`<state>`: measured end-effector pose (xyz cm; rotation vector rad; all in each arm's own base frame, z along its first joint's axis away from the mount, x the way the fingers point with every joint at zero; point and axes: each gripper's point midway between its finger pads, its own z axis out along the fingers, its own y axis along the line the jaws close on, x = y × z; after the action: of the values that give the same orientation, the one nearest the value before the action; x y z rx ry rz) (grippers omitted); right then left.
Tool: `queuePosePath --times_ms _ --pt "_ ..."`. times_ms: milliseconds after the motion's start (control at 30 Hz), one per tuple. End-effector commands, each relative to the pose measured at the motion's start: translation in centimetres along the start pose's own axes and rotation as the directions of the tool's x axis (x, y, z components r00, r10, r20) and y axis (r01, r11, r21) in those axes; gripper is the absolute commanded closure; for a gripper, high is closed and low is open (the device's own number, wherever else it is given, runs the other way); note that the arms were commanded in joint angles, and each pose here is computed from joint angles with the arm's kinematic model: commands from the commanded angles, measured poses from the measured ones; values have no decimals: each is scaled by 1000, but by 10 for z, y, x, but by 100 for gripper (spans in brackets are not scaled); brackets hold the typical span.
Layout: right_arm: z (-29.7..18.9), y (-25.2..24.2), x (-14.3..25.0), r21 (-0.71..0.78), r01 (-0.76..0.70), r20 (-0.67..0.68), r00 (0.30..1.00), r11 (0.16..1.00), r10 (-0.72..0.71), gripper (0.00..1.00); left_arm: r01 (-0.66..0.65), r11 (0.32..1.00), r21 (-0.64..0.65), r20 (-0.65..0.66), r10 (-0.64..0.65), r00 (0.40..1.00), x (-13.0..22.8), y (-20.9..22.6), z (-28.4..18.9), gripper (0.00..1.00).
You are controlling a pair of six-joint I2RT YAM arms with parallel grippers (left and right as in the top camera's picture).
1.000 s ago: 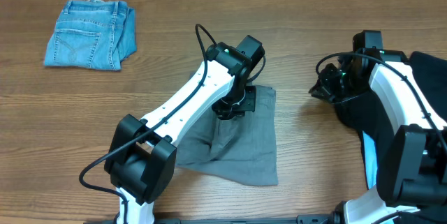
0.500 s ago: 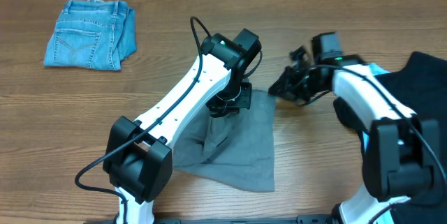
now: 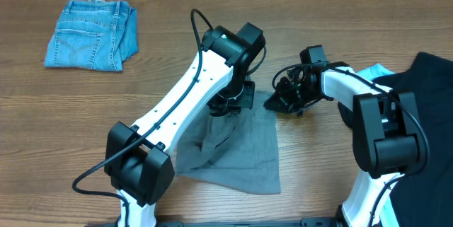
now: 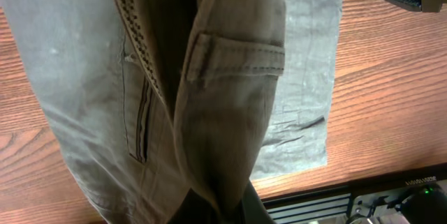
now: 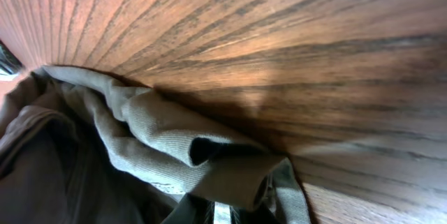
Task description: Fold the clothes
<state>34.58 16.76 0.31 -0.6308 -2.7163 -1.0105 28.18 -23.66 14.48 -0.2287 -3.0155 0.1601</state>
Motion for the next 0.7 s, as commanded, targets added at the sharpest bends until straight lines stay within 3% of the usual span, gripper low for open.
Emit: queuePosePath --times_ms 0,167,333,667 --pt "15 -19 -4 62 -38 4 999 997 38 88 -44 998 48 1 44 999 7 -22 -3 96" --pt "14 -19 -5 62 -39 5 999 997 39 88 -88 996 24 23 87 996 17 -42 3 96" --pt "14 -20 -4 63 -41 2 999 997 41 88 -109 993 -36 53 110 992 19 -48 7 78" --pt "-8 -7 -9 52 -29 41 999 998 27 85 -110 993 -49 90 114 989 11 -48 6 66"
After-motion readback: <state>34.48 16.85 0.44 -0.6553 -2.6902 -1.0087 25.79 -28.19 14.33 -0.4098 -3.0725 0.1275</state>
